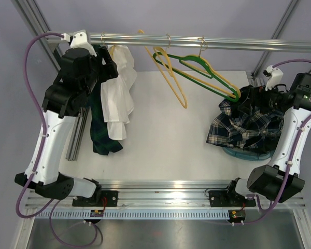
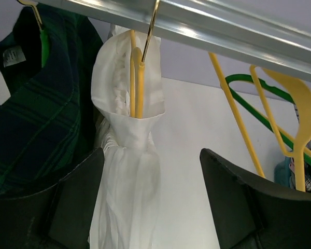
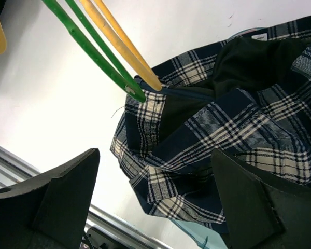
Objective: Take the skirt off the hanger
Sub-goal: Grab a hanger with the skirt on it with the left arm
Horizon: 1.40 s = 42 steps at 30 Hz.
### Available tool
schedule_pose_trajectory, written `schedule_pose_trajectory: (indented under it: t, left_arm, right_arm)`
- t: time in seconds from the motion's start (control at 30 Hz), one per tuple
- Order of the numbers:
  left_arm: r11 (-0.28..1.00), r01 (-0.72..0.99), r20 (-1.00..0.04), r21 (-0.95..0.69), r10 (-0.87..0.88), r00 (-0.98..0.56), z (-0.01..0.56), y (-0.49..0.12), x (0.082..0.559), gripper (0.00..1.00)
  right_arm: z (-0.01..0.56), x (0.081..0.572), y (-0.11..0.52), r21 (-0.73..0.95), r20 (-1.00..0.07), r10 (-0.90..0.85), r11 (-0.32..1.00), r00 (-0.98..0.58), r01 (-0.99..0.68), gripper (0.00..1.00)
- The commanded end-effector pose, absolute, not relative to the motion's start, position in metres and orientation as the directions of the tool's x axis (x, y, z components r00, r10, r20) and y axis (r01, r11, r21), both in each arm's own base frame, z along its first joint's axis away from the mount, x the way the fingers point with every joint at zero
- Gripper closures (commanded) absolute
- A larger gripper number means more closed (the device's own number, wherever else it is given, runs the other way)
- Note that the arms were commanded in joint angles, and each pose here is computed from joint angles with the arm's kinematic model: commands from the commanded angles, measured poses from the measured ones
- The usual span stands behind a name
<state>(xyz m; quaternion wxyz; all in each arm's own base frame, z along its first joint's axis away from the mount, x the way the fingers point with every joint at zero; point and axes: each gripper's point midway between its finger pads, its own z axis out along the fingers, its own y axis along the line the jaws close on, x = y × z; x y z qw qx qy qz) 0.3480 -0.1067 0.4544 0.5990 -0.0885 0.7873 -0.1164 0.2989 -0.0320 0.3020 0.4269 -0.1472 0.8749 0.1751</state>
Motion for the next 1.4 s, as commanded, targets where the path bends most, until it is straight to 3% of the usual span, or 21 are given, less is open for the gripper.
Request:
schedule_pose_trajectory:
  t: [0.0, 0.5, 0.53, 0.63, 0.67, 0.7, 0.97, 1.37]
  left_arm:
    - [0.954, 0.069, -0.935, -0.290, -0.267, -0.233, 0.468, -0.112, 0.357, 0.23]
    - [0.988, 0.081, -0.981, -0.134, -0.121, -0.150, 0.430, -0.108, 0.442, 0.50]
    - [0.989, 0.084, -0.982, -0.124, -0.110, -0.150, 0.425, -0.109, 0.447, 0.63]
    - [0.990, 0.099, -0.990, -0.102, -0.092, -0.107, 0.428, -0.111, 0.458, 0.80]
    - [0.989, 0.116, -0.993, -0.093, -0.083, -0.083, 0.433, -0.114, 0.459, 0.93]
    - [0.988, 0.127, -0.994, -0.093, -0.085, -0.069, 0.438, -0.115, 0.459, 0.98]
    - [0.966, 0.216, -0.983, -0.143, -0.164, 0.085, 0.509, -0.121, 0.432, 1.00]
    - [0.901, 0.319, -0.929, -0.293, -0.347, 0.128, 0.558, -0.125, 0.382, 1.00]
  right_arm:
    - [0.312, 0.295, -0.019, 0.199, -0.829, -0.088, 0.877, -0.552, -0.439, 0.04]
    - [0.309, 0.290, -0.012, 0.213, -0.837, -0.086, 0.858, -0.540, -0.467, 0.04]
    - [0.308, 0.289, -0.012, 0.214, -0.836, -0.087, 0.858, -0.542, -0.468, 0.04]
    - [0.306, 0.287, -0.011, 0.206, -0.836, -0.097, 0.857, -0.541, -0.472, 0.04]
    - [0.306, 0.285, -0.011, 0.201, -0.836, -0.100, 0.859, -0.540, -0.470, 0.04]
    - [0.306, 0.284, -0.011, 0.197, -0.836, -0.104, 0.859, -0.538, -0.472, 0.04]
    - [0.305, 0.281, -0.009, 0.187, -0.841, -0.108, 0.861, -0.530, -0.473, 0.04]
    - [0.305, 0.284, -0.009, 0.198, -0.844, -0.094, 0.860, -0.527, -0.470, 0.04]
